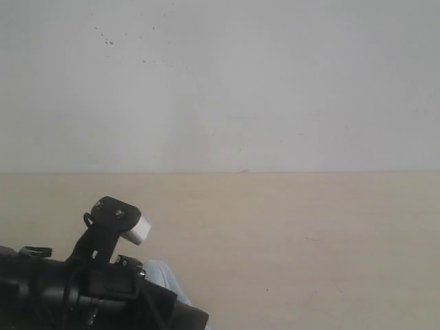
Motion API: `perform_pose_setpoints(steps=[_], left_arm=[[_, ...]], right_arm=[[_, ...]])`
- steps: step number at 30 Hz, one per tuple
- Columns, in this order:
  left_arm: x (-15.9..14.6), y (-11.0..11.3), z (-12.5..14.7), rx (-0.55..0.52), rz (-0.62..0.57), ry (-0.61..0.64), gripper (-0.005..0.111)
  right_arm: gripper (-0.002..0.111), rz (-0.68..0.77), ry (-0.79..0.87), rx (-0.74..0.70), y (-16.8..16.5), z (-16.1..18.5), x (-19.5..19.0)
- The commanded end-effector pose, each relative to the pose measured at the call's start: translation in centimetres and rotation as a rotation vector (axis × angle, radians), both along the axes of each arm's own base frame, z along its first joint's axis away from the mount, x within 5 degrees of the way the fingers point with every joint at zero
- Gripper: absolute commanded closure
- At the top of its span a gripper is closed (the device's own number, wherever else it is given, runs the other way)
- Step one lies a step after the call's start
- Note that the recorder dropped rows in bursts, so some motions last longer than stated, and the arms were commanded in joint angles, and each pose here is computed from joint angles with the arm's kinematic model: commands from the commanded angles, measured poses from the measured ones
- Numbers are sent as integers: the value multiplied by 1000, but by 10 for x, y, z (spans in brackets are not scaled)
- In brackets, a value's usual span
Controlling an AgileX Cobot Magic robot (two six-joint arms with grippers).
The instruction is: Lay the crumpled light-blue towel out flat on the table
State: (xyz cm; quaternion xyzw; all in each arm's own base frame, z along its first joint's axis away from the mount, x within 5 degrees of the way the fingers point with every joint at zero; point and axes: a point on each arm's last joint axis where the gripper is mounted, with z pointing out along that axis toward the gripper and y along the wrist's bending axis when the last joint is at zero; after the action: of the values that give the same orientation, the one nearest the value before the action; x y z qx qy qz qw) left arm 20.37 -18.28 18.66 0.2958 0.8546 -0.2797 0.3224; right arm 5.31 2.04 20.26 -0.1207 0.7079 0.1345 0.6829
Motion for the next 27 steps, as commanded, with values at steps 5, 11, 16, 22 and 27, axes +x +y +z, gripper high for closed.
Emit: perform_pose_setpoints(steps=[5,11,16,22,27], left_arm=[[12,-3,-31,128,12,41,52],[28,-3,-22,170,71,-36,60],[26,-10,-17,113,22,-24,73],[27,-9,-18,123,32,-28,57],[28,-8,-18,134,43,-33,55]], right_arm=[[109,0,-10,0,0,1,0],[109,0,-10,0,0,1,0],[109,0,-10,0,0,1,0],[109,0,-10,0,0,1,0],[109,0,-10,0,0,1,0]])
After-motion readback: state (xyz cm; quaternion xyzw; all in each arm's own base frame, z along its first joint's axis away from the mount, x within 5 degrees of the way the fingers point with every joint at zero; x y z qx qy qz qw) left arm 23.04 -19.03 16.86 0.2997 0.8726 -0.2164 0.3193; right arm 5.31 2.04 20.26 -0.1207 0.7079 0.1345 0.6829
